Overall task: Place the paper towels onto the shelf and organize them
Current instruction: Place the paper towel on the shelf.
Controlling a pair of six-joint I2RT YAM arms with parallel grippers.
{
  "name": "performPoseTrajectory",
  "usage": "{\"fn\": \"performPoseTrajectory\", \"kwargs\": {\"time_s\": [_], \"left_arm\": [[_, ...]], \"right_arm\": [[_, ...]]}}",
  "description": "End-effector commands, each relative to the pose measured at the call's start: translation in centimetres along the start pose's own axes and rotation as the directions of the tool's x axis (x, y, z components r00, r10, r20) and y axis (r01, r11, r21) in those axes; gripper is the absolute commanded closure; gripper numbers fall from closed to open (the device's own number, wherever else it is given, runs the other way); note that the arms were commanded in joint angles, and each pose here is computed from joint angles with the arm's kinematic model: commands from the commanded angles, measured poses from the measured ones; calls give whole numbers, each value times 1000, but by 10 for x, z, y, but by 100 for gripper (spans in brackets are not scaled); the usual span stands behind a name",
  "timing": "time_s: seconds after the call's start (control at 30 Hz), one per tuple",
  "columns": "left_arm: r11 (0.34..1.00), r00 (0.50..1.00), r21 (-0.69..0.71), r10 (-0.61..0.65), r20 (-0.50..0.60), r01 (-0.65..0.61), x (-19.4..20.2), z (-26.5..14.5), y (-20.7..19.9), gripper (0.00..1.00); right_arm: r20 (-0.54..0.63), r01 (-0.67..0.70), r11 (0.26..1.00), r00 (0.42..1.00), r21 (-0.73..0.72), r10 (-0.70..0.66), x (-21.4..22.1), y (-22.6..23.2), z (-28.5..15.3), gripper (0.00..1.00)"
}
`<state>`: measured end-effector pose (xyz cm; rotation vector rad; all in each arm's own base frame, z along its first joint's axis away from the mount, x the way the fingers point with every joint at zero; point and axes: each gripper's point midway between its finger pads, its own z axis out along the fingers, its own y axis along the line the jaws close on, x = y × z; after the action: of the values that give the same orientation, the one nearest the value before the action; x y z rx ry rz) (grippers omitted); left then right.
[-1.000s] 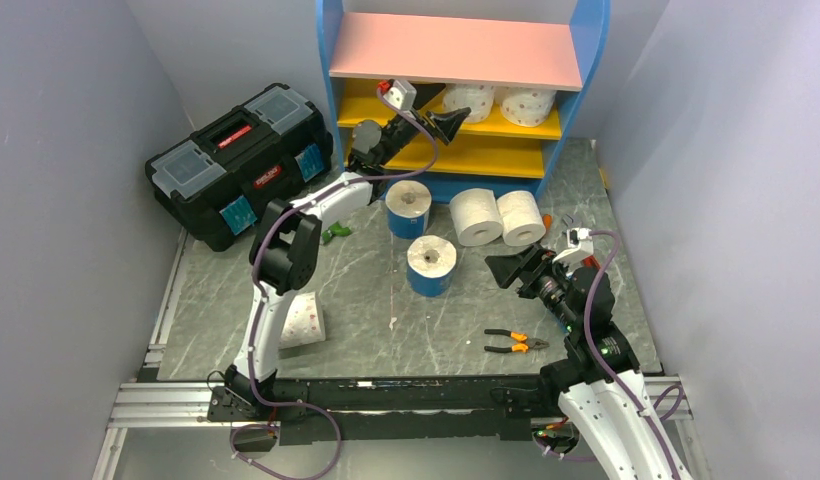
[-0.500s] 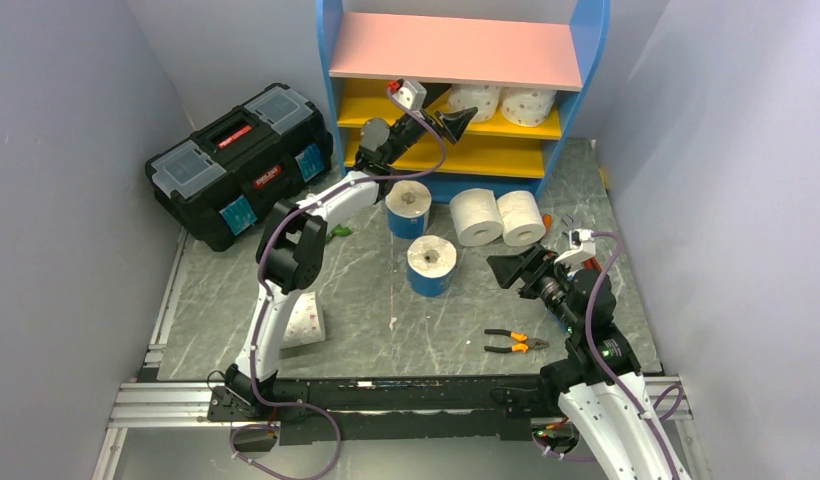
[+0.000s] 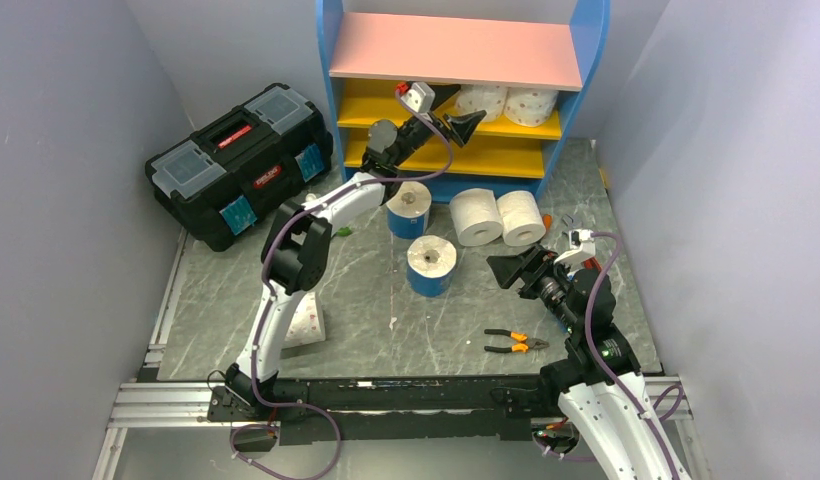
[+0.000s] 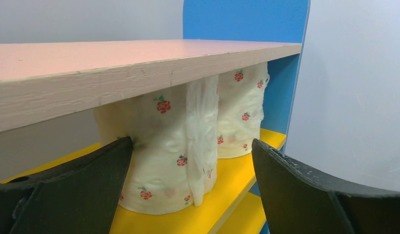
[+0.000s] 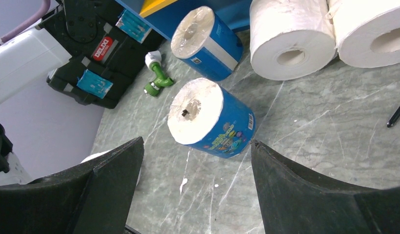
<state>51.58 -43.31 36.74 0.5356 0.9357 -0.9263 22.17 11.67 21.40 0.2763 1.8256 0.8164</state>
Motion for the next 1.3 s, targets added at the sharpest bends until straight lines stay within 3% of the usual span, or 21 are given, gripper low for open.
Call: {"fn": "performPoseTrajectory", "kwargs": {"time_s": [0.0, 0.87, 1.27], "left_arm": [[998, 999, 59, 14, 50, -16, -18, 14, -22, 1], [994, 999, 106, -7, 50, 2, -11, 23, -49, 1], [997, 996, 75, 9, 86, -15, -25, 20, -40, 1]], "right_arm": [[20, 24, 1000, 1000, -1, -24, -3, 0, -1, 17], [19, 20, 1000, 1000, 0, -20, -2, -1, -1, 17], [23, 24, 1000, 999, 0, -24, -3, -1, -2, 17]]}}
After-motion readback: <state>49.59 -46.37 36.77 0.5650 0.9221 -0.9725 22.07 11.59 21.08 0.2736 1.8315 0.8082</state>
